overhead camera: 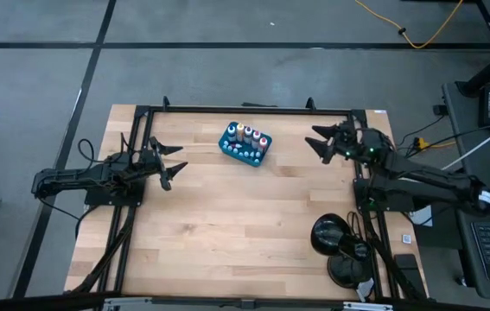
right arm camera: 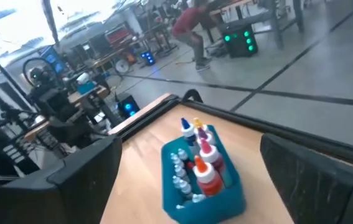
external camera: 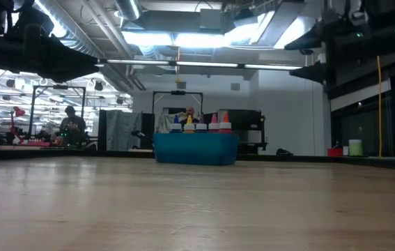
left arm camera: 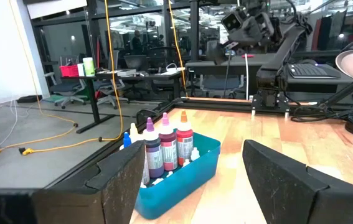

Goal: Pick & Place food coloring
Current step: Return to Home Position

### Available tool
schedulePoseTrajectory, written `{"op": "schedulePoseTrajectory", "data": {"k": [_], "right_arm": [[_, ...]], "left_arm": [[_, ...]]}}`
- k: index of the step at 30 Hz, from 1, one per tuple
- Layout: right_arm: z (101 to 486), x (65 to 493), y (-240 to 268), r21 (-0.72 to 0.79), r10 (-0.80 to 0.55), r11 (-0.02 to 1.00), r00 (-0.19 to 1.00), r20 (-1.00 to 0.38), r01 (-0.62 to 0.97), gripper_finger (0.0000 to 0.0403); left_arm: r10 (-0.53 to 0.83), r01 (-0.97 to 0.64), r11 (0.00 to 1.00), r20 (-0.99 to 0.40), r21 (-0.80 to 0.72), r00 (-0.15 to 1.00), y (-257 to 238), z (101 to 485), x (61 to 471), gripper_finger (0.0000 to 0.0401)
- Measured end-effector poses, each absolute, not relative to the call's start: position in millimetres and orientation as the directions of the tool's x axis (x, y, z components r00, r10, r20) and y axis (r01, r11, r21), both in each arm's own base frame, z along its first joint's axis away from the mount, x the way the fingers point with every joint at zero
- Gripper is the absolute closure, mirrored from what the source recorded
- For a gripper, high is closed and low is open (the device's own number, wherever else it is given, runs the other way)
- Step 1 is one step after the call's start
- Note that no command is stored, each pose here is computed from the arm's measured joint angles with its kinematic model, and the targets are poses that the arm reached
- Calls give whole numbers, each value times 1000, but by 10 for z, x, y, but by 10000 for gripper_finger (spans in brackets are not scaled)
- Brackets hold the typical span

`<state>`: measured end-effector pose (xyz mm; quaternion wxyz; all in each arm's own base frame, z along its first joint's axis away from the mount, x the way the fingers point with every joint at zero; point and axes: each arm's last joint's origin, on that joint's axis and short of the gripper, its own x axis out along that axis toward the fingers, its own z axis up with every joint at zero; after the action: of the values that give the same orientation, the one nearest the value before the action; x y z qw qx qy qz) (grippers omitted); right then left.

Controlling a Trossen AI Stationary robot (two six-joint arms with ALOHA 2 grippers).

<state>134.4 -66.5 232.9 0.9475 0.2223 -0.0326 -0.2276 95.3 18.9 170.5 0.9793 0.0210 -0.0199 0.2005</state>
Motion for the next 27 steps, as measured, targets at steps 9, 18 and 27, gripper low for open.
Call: {"op": "schedulePoseTrajectory", "data": {"k": [9, 18, 27], "right_arm": [[2048, 1148, -615, 372, -458, 830, 888, 32, 415, 21], [1749, 1025, -623, 388, -554, 771, 833, 17, 505, 21], [1622, 951, -677, 442, -650, 664, 758, -59, 603, 21]], "left_arm": [[392, -393, 919, 47, 33, 919, 188, 1705, 953, 134], [392, -394, 919, 47, 34, 919, 189, 1705, 953, 134], [392, -393, 919, 47, 33, 919, 188, 1705, 953, 134]]}}
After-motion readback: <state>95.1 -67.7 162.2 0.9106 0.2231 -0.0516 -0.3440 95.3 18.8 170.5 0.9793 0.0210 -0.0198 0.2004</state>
